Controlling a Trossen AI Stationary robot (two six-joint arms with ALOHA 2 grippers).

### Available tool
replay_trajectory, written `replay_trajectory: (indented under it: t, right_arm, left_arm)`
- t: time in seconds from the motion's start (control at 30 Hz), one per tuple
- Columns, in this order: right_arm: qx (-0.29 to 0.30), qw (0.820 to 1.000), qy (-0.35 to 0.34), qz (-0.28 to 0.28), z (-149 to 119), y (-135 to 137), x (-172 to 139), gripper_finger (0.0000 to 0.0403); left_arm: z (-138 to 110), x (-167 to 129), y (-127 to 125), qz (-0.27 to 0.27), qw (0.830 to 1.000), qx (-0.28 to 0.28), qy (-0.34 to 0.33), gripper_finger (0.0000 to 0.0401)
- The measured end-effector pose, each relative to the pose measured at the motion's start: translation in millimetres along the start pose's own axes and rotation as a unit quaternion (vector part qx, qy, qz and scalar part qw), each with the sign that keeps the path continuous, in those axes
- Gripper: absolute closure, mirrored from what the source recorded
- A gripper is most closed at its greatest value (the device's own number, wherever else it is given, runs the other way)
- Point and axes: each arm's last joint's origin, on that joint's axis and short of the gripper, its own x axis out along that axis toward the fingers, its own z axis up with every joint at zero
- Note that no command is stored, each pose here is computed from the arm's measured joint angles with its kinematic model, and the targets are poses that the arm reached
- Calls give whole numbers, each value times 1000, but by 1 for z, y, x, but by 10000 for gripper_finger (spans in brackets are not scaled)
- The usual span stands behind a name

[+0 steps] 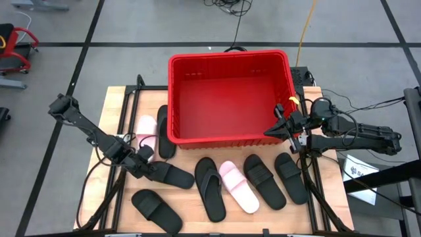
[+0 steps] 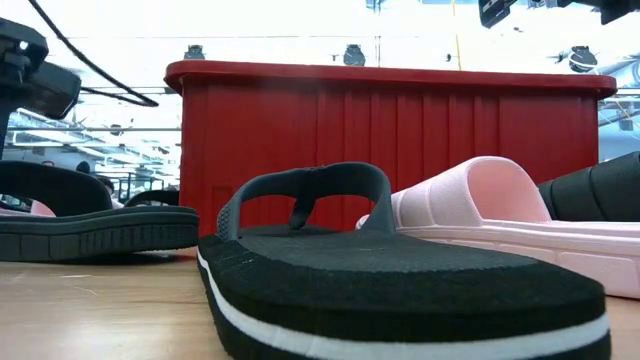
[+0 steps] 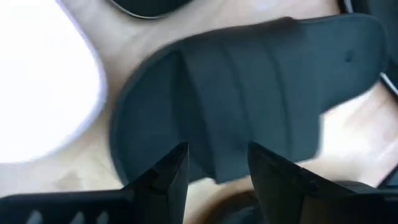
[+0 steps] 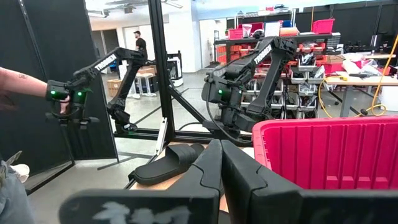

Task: Pick and place slides into bin
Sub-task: Put the black slide into the red bin

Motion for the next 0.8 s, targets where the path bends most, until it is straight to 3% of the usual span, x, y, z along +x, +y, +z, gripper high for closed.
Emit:
replay_trajectory:
  t: [0.13, 0.57, 0.8]
  right_arm:
    - [6, 1000, 0, 0, 0, 0, 0, 403]
    - [14, 1000, 2, 0, 0, 0, 0, 403]
    - [14, 1000, 2, -1, 0, 0, 0, 403]
  left_arm:
    - [0, 4, 11, -31, 1000, -7, 2, 245]
    - [-2, 34, 25, -203, 979, -20, 4, 245]
    - [0, 39, 29, -235, 971, -31, -24, 245]
